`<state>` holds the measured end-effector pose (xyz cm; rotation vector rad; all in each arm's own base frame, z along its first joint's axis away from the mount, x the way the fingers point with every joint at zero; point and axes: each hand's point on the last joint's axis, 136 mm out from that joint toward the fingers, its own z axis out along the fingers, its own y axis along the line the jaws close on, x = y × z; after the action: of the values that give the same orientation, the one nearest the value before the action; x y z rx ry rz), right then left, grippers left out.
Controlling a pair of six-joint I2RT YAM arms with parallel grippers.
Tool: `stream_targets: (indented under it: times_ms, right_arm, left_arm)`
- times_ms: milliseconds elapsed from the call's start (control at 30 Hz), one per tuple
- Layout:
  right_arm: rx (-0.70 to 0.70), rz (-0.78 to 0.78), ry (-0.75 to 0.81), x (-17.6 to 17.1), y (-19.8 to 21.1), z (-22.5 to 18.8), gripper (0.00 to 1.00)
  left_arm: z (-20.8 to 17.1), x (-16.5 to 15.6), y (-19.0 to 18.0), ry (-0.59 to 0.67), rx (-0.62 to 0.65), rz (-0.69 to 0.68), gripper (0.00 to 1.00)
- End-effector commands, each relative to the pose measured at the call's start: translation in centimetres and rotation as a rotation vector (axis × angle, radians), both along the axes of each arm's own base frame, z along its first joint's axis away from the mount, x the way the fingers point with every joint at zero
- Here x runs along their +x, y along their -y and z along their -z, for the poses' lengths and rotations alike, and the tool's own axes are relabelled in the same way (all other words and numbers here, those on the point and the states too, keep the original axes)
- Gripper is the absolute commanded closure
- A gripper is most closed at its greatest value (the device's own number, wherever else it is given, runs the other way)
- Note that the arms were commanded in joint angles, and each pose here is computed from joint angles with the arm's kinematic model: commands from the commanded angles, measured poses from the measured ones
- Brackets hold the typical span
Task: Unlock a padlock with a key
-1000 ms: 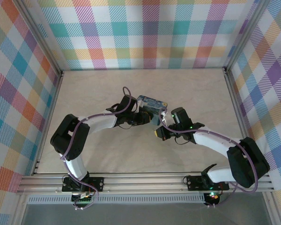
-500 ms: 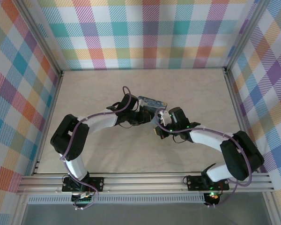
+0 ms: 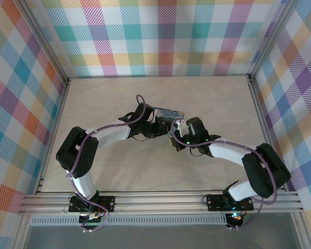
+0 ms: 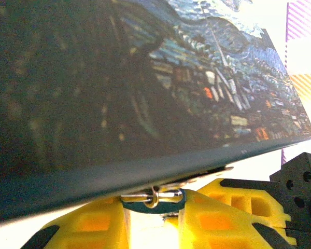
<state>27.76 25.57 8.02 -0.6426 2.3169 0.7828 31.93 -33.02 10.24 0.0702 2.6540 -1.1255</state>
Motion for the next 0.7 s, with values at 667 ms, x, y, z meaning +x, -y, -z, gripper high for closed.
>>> stream_targets:
  times_ms: [667]
  right_arm:
    - [0.064, 0.011, 0.079, 1.75, -1.41, -2.19, 1.00]
  left_arm:
    - [-3.63, -0.18, 1.52, 0.075, -0.067, 0.037, 0.76]
